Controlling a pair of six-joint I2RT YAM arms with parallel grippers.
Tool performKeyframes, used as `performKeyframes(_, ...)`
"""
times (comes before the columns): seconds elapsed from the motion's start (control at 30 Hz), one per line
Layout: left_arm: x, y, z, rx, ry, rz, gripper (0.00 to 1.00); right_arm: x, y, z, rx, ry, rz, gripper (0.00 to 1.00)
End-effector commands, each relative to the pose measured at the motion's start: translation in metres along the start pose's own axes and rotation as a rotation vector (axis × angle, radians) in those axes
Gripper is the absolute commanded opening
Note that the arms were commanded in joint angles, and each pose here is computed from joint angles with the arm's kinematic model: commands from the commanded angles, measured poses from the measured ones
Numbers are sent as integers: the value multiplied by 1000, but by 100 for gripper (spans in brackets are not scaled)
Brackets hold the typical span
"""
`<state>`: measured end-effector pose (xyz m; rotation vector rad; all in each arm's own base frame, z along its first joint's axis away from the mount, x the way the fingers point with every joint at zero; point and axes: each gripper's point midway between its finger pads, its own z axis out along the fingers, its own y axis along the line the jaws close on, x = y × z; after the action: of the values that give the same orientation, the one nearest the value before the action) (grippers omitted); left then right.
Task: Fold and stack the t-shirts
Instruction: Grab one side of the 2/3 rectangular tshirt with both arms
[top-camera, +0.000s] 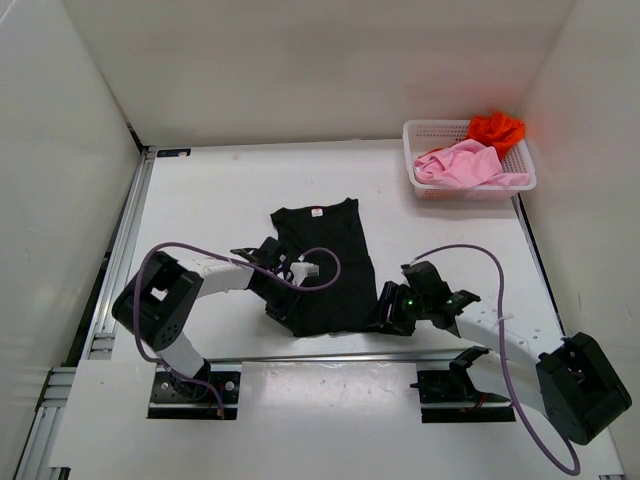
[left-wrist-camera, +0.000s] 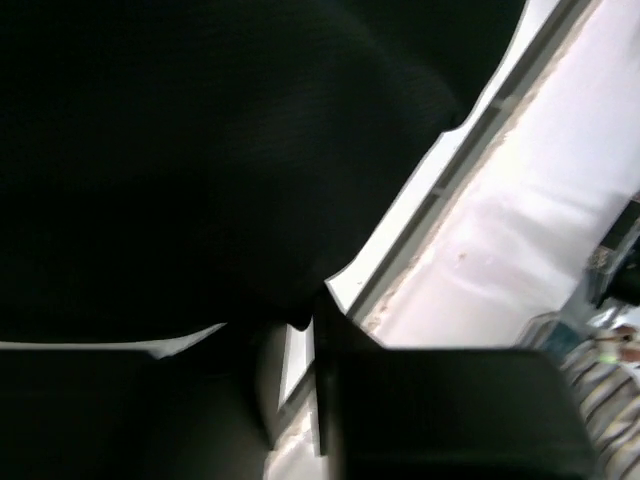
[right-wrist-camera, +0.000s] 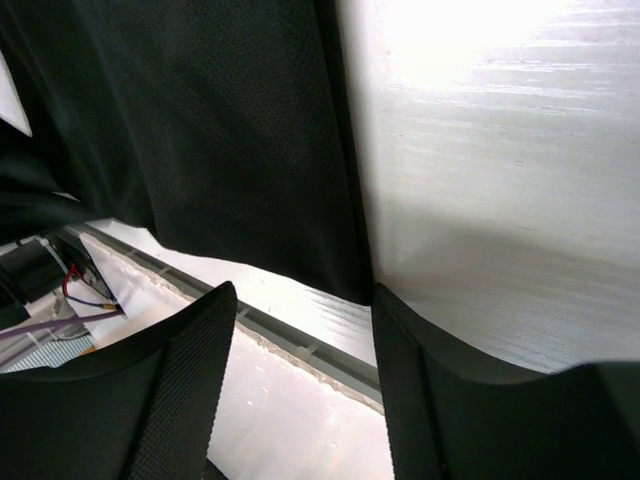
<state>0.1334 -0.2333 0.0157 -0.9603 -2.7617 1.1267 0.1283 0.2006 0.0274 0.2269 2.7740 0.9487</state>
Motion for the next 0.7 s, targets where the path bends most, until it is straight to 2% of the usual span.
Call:
performKeyframes(0.0, 10, 16, 5, -61, 23, 12, 22, 10, -21, 5, 78, 30, 54, 59)
performKeyframes(0.17, 5, 15, 0, -63, -3, 21, 16, -5, -15, 8, 103, -8, 60, 54)
performKeyframes(0.23, 6, 13, -2, -63, -11, 28, 14, -1, -23, 9, 151, 18, 77, 52)
performKeyframes(0.4, 26, 30, -17, -97, -57, -59, 11, 7, -39, 6, 206, 30, 90, 54)
performKeyframes(0.5, 32, 32, -20, -109, -61, -70, 11, 11, -43, 5, 206, 30, 90, 56)
performKeyframes(0.67, 34, 32, -20, -108, -54, -76, 11, 9, -21, 13, 86, 35, 126, 58)
